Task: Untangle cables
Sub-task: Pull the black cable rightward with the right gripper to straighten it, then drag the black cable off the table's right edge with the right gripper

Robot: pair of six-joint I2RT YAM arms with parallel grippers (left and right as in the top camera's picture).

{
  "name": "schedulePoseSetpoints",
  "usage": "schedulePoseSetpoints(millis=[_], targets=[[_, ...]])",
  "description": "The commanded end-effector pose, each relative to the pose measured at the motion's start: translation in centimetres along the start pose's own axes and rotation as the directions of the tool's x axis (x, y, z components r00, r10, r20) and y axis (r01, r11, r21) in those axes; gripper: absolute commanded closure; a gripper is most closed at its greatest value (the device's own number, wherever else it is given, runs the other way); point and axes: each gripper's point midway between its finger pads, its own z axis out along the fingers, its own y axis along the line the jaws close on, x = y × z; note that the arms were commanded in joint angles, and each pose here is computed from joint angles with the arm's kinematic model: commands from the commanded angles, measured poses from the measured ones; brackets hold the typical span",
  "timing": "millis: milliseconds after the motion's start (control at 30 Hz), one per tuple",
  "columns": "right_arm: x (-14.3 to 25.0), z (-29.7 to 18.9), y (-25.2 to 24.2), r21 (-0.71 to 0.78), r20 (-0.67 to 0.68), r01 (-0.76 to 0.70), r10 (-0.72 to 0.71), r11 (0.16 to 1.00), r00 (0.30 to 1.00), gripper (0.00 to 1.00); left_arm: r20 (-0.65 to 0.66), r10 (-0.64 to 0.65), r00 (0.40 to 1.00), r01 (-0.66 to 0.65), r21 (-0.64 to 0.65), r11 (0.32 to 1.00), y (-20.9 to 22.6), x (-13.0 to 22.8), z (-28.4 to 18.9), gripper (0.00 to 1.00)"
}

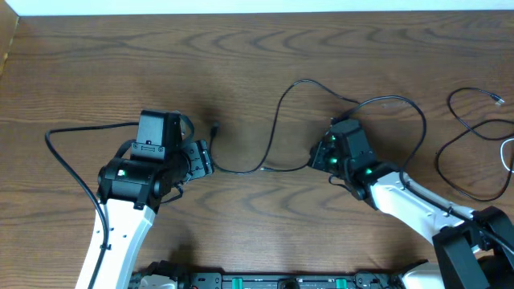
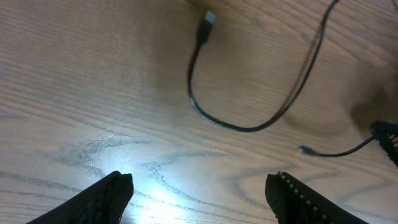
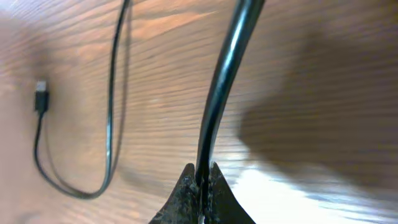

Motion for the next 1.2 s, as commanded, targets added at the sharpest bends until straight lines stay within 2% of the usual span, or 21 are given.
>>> schedulePoseSetpoints(millis=[0, 133, 267, 367, 467, 533, 667, 833, 900, 1067, 1133, 1167], targets=[[0.7, 0.2, 0.7, -0.004, -0.001, 0.072, -0.072, 0.997, 0.997, 0.99, 0.014, 0.010, 1.000, -0.010, 0.011, 1.000, -0.2, -0.5, -0.4, 0.26], [-2.0, -0.1, -1.1, 0.106, 0.118, 0.061, -0.074, 0.993, 0.990, 0.99, 0.010, 0.010, 1.000, -0.010, 0.009, 1.000, -0.2, -0.4, -0.4, 0.26], [-9.0, -2.6, -1.7, 0.178, 0.281, 0.076, -0.125, 0.981, 0.952, 0.99, 0.003, 0.014, 1.000, -0.014, 0.006, 1.000, -0.1, -0.2, -0.4, 0.26], [-15.5, -6.5, -1.5, 0.194, 0.392, 0.035, -0.110, 0.980, 0.914, 0.99, 0.002, 0.021, 1.000, -0.021, 0.005, 1.000, -0.1, -0.2, -0.4, 0.26], [-22.6, -12.5, -2.7, 0.222, 0.506, -0.060, -0.063, 0.973, 0.860, 0.99, 0.000, 0.021, 1.000, -0.021, 0.004, 1.000, -0.1, -0.1, -0.4, 0.26], [-27.8, -19.0, -5.2, 0.249, 0.605, -0.172, -0.015, 0.953, 0.796, 0.99, -0.003, 0.021, 1.000, -0.021, 0.003, 1.000, 0.0, -0.1, -0.4, 0.26], [-32.7, -29.9, -10.9, 0.269, 0.753, -0.357, 0.036, 0.895, 0.657, 0.99, -0.003, 0.021, 1.000, -0.021, 0.003, 1.000, 0.0, 0.0, -0.4, 0.26], [-33.3, -41.5, -17.9, 0.211, 0.853, -0.503, 0.093, 0.838, 0.513, 0.99, -0.003, 0.021, 1.000, -0.021, 0.003, 1.000, 0.0, -0.1, -0.4, 0.26], [-32.3, -42.9, -20.2, 0.206, 0.860, -0.553, 0.120, 0.807, 0.495, 0.99, -0.003, 0.021, 1.000, -0.021, 0.003, 1.000, 0.0, -0.1, -0.4, 0.26], [-30.9, -41.2, -24.1, 0.189, 0.837, -0.648, 0.224, 0.738, 0.499, 0.99, -0.003, 0.028, 1.000, -0.028, 0.003, 1.000, 0.0, -0.1, -0.4, 0.26], [-30.7, -39.4, -24.7, 0.197, 0.808, -0.657, 0.258, 0.728, 0.529, 0.99, -0.004, 0.028, 1.000, -0.028, 0.003, 1.000, 0.0, 0.0, -0.4, 0.26], [-30.6, -38.4, -25.0, 0.203, 0.791, -0.657, 0.274, 0.726, 0.546, 0.93, -0.004, 0.028, 1.000, -0.028, 0.003, 1.000, 0.0, 0.0, -0.4, 0.25]])
